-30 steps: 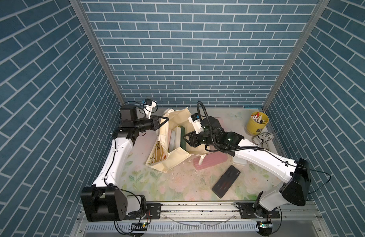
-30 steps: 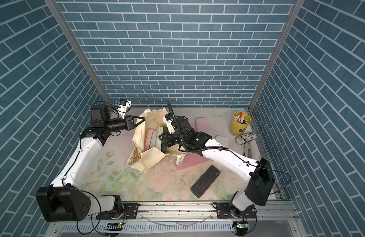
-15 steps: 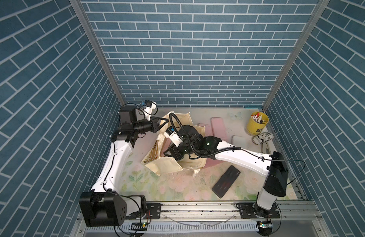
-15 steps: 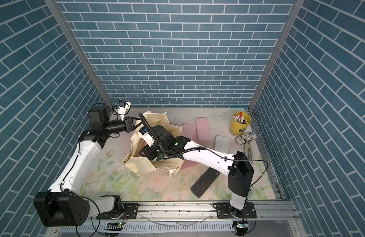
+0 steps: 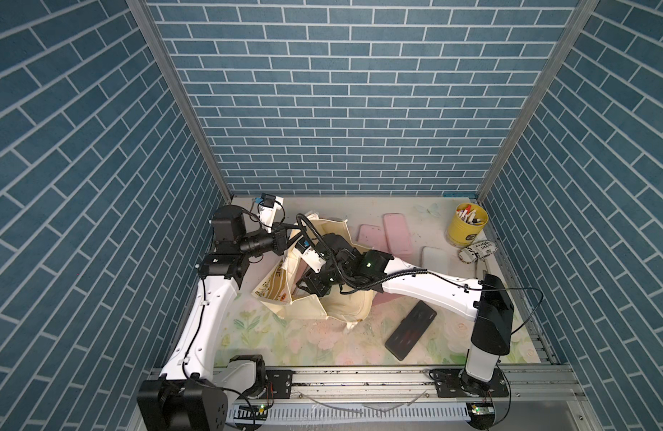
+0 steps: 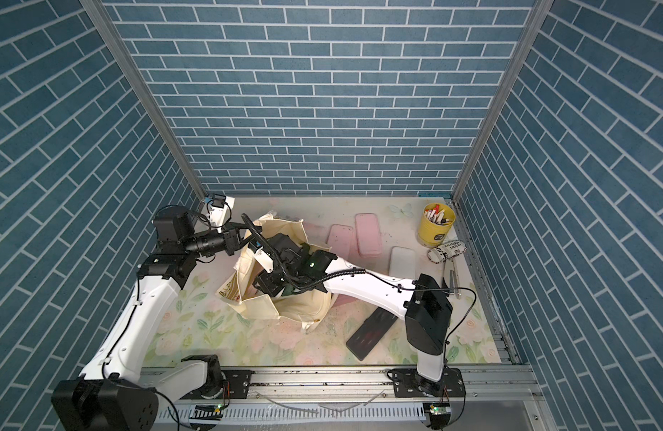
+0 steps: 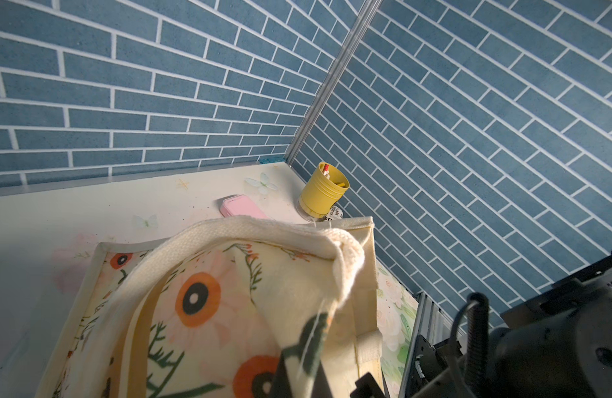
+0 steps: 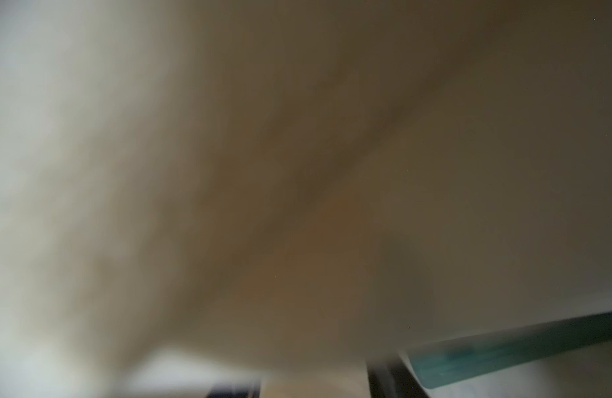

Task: Take out the pencil case from the canvas bag
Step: Pick up the pencil case from the canvas bag.

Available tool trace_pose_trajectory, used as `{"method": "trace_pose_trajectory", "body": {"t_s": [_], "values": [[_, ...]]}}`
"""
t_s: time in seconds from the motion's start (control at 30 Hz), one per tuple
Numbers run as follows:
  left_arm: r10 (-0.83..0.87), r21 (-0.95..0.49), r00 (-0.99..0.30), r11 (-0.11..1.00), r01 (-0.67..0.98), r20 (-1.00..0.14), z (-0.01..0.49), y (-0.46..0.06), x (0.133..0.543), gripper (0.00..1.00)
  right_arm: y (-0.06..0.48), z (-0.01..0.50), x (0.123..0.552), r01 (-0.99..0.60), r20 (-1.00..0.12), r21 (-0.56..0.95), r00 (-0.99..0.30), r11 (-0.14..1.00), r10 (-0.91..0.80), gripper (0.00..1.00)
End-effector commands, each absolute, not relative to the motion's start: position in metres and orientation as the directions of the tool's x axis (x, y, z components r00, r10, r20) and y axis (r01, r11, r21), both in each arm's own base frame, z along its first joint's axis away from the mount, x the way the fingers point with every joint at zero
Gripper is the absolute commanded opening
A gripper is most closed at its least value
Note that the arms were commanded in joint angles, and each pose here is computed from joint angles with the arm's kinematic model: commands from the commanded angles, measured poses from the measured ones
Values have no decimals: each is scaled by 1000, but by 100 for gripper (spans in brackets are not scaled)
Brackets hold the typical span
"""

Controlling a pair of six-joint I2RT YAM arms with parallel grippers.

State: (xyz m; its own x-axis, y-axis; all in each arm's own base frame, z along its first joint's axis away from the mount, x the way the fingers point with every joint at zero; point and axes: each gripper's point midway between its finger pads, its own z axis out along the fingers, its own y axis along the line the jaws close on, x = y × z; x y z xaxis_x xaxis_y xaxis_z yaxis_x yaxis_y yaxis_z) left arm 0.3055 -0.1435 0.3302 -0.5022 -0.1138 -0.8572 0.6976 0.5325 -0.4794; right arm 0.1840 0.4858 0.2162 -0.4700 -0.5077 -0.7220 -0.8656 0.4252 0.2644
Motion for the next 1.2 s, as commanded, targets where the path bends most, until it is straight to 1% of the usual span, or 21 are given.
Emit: {"method": "trace_pose_trajectory", "body": {"t_s": [0.0,0.1,0.23,0.33,0.43,0.5,0.63,0.73,0.87,1.0,1.07,1.17], "values": [[-92,-370,-372,470,801,-924,351,-151,285,0,453,207,207,-780,-727,174,-514,601,-456,47],[-117,-361,-348,465,809,-930,350,-151,280,0,432,198,221,-652,-727,198,-599,732,-337,42],[-126,-345,-324,457,820,-938,355,-152,274,0,422,192,225,-576,-730,254,-641,777,-236,38],[-128,-340,-317,448,826,-940,357,-153,271,0,413,183,234,-491,-718,257,-673,832,-175,39],[-137,-343,-316,436,832,-939,360,-154,271,0,408,177,243,-417,-720,256,-684,872,-116,43],[-141,-342,-311,420,841,-940,365,-155,269,0,413,178,247,-404,-726,273,-682,873,-89,43],[-152,-325,-288,384,864,-945,374,-161,264,0,442,186,250,-443,-730,331,-680,833,-72,43],[-164,-318,-279,318,893,-946,381,-170,257,0,463,191,256,-436,-722,384,-691,814,-30,44],[-186,-311,-269,256,915,-945,390,-177,250,0,473,184,270,-315,-679,422,-731,850,66,47],[-197,-308,-264,244,920,-944,392,-178,249,0,482,181,275,-286,-664,470,-738,835,121,48],[-196,-304,-261,243,921,-945,392,-178,249,0,478,170,280,-234,-642,489,-749,840,166,50],[-196,-302,-258,242,922,-946,392,-178,250,0,465,149,288,-115,-578,517,-778,848,247,55]]}}
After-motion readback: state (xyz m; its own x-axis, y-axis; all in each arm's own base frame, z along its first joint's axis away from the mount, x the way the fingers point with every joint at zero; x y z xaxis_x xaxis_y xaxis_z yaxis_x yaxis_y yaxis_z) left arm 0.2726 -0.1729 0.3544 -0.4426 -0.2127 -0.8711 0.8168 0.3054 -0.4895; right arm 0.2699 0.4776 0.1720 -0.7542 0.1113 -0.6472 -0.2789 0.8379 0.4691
